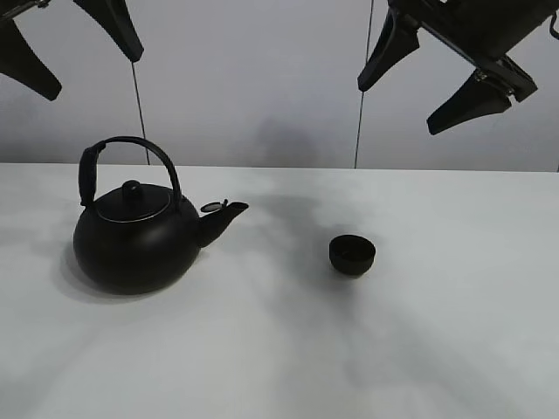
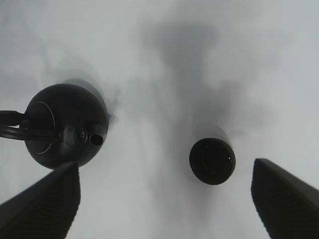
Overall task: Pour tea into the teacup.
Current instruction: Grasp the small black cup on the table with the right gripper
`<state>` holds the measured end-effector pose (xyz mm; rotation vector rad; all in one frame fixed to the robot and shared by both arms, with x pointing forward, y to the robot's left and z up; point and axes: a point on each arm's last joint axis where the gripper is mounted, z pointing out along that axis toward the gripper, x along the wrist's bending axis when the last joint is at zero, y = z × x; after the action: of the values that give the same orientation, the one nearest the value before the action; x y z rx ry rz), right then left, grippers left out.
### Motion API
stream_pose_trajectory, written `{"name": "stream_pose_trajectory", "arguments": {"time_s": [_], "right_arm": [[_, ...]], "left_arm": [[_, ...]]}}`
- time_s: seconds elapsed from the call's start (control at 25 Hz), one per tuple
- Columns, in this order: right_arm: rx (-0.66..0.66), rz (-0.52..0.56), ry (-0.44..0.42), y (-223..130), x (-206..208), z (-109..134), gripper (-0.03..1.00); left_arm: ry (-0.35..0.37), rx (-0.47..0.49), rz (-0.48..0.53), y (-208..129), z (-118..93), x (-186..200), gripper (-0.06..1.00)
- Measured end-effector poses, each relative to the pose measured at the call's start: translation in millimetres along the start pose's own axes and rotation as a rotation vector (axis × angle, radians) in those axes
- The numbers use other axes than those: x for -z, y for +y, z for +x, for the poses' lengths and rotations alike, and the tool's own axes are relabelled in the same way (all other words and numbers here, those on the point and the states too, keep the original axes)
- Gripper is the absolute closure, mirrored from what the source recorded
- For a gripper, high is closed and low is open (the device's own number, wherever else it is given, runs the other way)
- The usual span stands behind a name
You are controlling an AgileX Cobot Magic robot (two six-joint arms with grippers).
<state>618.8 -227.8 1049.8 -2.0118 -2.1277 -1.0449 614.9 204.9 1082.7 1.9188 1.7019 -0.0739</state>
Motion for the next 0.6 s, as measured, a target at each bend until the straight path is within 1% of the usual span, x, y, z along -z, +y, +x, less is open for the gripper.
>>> {"name": "stream_pose_trajectory", "arguments": {"time_s": [0.08, 0.16, 0.24, 0.32, 0.4, 0.44, 0.52, 0.6], "right_arm": [[0.018, 0.005, -0.011, 0, 0, -1, 0.33], [0.076, 0.015, -0.037, -1, -1, -2, 0.33], [0.155, 0.039, -0.080, -4, -3, -2, 0.33], [0.257, 0.088, -0.148, -9, -12, 0, 0.33], [0.349, 0.154, -0.205, -16, -30, 6, 0.33], [0.378, 0.188, -0.220, -21, -41, 9, 0.33], [0.420, 0.235, -0.243, -29, -62, 17, 0.33], [0.455, 0.255, -0.252, -36, -83, 23, 0.33]], "left_arm": [[0.000, 0.000, 0.000, 0, 0, 0, 0.25], [0.000, 0.000, 0.000, 0, 0, 0, 0.25], [0.000, -0.001, 0.000, 0, 0, 0, 0.25], [0.000, -0.001, 0.000, 0, 0, 0, 0.25], [0.000, -0.001, 0.000, 0, 0, 0, 0.25], [0.000, -0.001, 0.000, 0, 0, 0, 0.25], [0.000, -0.001, 0.000, 0, 0, 0, 0.25], [0.000, -0.001, 0.000, 0, 0, 0, 0.25]]}}
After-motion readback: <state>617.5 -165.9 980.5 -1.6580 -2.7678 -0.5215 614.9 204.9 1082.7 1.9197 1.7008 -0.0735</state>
